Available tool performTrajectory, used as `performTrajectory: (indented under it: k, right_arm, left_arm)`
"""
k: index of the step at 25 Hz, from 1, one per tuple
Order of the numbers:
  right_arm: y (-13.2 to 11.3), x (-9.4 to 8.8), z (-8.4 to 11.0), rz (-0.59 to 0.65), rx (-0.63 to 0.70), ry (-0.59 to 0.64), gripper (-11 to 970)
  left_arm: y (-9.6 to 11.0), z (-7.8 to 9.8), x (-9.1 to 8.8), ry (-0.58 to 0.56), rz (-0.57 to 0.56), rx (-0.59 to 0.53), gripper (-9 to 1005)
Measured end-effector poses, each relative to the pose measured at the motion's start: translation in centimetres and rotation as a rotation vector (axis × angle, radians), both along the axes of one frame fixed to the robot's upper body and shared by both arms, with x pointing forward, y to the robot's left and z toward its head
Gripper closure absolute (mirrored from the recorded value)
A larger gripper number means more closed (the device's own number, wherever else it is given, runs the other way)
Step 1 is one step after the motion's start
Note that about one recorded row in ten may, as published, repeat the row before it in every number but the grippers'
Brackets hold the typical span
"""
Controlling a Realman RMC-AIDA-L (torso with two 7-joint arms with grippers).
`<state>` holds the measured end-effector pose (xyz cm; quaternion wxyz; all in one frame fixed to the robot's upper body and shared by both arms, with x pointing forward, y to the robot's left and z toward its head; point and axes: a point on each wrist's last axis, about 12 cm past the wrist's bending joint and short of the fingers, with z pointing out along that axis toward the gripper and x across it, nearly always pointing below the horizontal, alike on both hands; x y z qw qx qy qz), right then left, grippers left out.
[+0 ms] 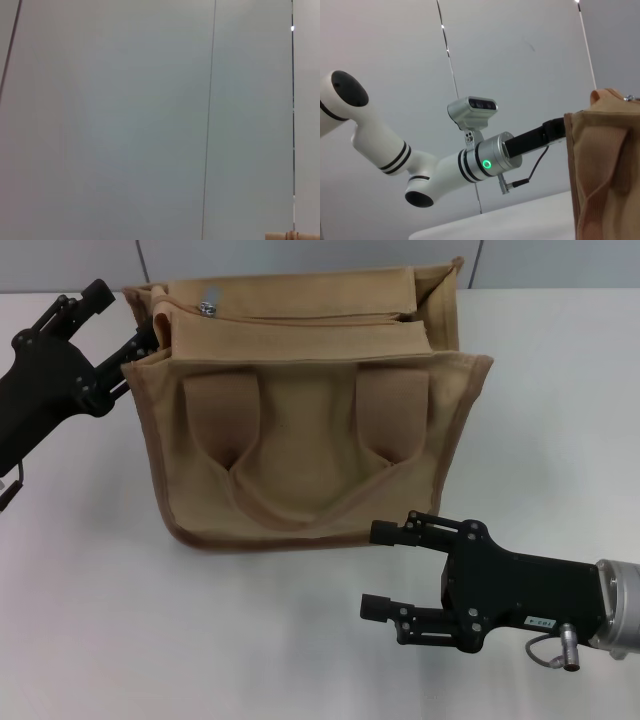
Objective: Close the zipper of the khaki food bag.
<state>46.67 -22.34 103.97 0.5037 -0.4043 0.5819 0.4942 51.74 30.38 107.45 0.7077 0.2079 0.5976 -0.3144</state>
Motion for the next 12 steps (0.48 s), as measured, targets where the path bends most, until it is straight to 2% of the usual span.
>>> performTrajectory:
  k: [7, 12]
  right_arm:
    - [0.03, 0.09, -0.07, -0.004, -0.006, 0.001, 202]
    - [0.09, 0.3, -0.09, -0.008, -0.015, 0.0, 202]
  left_arm:
    - [-0.14, -0.38, -0.27, 0.014, 0.003, -0.005, 334]
    - [0.27, -0.59, -0.43, 0.025, 0.019, 0.006, 439]
